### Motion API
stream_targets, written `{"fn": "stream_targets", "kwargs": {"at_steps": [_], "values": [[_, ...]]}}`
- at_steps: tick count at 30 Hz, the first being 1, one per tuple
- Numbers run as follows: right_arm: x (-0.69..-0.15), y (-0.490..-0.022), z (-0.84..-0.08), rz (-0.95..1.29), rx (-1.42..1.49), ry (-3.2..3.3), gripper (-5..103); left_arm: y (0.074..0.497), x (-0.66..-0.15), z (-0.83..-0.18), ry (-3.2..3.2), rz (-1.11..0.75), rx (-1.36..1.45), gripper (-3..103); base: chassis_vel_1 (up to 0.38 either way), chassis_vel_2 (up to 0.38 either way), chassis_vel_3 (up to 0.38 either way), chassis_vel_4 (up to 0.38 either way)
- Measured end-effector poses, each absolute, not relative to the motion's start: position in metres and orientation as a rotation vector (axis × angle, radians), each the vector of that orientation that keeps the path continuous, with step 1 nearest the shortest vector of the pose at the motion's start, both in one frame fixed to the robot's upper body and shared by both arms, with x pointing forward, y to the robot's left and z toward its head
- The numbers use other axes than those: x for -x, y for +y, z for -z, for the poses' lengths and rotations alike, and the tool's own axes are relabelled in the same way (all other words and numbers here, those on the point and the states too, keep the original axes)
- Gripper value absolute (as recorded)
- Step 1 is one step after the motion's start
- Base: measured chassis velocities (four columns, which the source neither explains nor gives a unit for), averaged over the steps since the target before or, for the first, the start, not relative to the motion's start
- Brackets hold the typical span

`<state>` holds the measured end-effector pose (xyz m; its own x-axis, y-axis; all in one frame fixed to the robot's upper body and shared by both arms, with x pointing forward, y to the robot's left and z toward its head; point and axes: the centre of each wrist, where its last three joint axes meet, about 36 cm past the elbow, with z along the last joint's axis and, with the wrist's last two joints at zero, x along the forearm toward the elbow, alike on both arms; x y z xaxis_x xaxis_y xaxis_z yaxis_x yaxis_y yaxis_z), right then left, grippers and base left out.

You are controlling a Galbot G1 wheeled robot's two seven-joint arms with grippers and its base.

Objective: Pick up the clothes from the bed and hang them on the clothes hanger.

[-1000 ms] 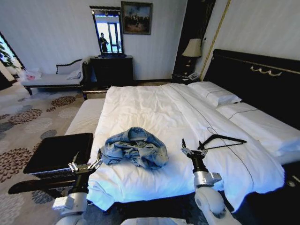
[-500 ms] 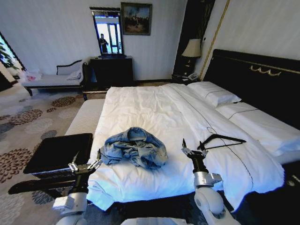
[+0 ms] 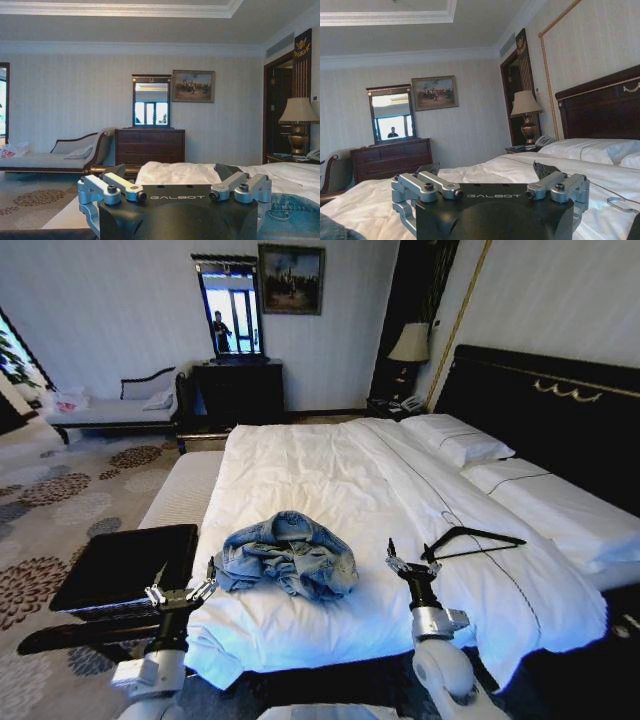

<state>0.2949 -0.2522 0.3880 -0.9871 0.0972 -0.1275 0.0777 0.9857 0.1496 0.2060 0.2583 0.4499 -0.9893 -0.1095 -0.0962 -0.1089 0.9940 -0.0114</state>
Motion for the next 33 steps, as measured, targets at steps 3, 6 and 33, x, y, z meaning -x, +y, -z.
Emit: {"fn": "stream_targets", "kwargs": {"at_steps": [3, 6, 33], "values": [[-0.295, -0.2523, -0.3871, -0.216, -0.134, 2.998, 100, 0.2584, -0.2063, -0.4492, 3.041, 0.009, 0.166, 100, -0.078, 0.066, 0.064, -0.055], [-0.2954, -0.251, -0.3854, -0.222, -0.132, 2.992, 100, 0.2585, -0.2064, -0.4491, 3.04, 0.008, 0.165, 100, -0.115, 0.094, 0.102, -0.096], [-0.2934, -0.2461, -0.3814, -0.211, -0.113, 2.985, 100, 0.2616, -0.2052, -0.448, 3.039, -0.007, 0.175, 100, -0.035, 0.008, 0.03, -0.008]]}}
